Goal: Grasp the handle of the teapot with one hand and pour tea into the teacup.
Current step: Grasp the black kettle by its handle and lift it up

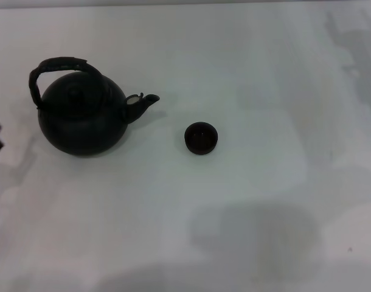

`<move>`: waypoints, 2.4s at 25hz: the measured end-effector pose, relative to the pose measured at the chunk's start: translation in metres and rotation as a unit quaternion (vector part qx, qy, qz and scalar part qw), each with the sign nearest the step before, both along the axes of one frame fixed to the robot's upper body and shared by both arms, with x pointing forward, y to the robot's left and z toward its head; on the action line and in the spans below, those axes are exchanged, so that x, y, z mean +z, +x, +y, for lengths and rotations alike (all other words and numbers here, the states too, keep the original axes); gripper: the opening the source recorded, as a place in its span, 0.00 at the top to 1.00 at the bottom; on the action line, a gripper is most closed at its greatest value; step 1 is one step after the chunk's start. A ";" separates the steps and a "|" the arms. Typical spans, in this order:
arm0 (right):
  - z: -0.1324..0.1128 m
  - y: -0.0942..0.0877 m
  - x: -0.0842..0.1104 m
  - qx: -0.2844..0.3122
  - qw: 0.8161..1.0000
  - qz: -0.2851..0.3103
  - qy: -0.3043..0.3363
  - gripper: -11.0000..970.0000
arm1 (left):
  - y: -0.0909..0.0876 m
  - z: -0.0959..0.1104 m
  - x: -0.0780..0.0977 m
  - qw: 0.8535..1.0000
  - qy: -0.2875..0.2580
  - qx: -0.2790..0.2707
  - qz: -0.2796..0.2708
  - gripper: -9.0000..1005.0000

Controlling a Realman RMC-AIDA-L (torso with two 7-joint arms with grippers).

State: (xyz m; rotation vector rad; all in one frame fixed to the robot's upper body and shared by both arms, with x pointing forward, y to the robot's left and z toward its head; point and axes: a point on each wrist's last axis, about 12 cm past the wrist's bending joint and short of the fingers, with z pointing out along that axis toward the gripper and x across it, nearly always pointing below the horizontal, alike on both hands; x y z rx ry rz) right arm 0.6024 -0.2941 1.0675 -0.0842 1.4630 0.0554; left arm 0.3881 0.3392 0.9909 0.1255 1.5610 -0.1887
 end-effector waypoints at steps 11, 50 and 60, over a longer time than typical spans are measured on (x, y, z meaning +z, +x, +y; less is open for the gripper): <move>-0.004 -0.003 -0.003 -0.006 1.000 0.004 0.005 0.15 | 0.031 -0.023 0.005 0.996 0.010 -0.083 -0.008 0.12; -0.004 -0.002 -0.002 -0.005 1.000 0.003 0.011 0.14 | 0.072 -0.035 0.004 0.995 0.034 -0.089 0.023 0.27; -0.005 -0.003 -0.003 -0.006 1.000 0.004 0.018 0.15 | 0.076 -0.037 0.003 0.995 0.039 -0.092 0.031 0.78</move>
